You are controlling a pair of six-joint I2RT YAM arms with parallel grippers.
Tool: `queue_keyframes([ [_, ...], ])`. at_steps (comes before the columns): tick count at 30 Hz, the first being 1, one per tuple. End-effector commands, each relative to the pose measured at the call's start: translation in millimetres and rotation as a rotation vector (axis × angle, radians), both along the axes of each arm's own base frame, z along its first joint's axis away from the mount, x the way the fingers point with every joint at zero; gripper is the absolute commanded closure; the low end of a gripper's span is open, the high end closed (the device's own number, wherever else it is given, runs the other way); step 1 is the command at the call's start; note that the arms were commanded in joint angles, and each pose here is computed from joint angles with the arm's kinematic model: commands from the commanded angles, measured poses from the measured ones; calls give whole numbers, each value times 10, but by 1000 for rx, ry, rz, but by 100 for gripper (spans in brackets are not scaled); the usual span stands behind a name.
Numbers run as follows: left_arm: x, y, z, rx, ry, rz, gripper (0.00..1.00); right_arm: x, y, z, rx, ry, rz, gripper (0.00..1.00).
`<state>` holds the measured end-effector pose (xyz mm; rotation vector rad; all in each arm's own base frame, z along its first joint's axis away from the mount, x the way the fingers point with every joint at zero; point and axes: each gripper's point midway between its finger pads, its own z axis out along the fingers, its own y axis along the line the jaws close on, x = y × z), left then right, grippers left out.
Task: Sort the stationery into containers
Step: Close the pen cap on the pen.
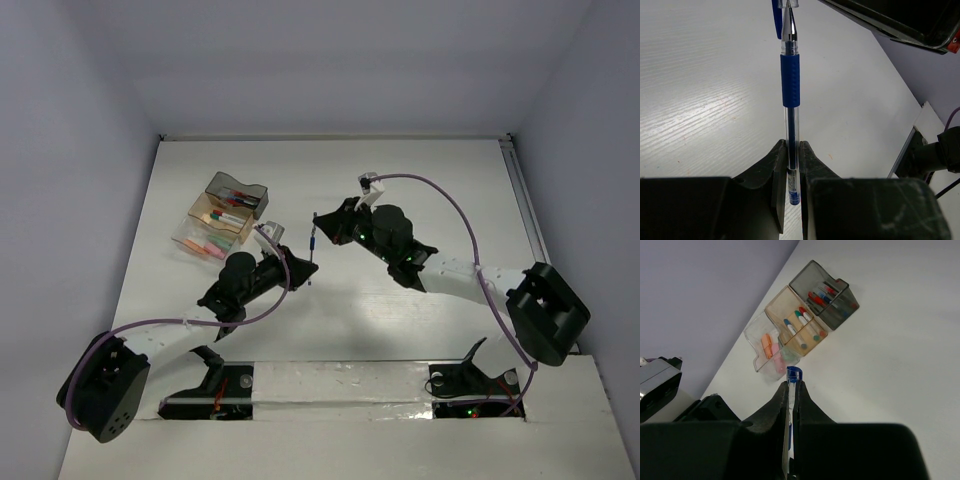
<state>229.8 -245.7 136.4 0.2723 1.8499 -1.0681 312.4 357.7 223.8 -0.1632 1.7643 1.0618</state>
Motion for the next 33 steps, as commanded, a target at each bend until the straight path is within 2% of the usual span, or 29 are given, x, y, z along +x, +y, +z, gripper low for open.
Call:
queue_keyframes([
  [1, 51, -67, 307, -48, -88, -17, 100, 27, 11, 430, 65, -90, -36, 100],
  [15, 40, -80, 313, -52, -85, -26, 100, 39, 19, 582, 100, -111, -40, 100],
  [33, 64, -19, 349, -58, -97, 14, 100, -166, 85, 305, 73, -63, 2, 100],
])
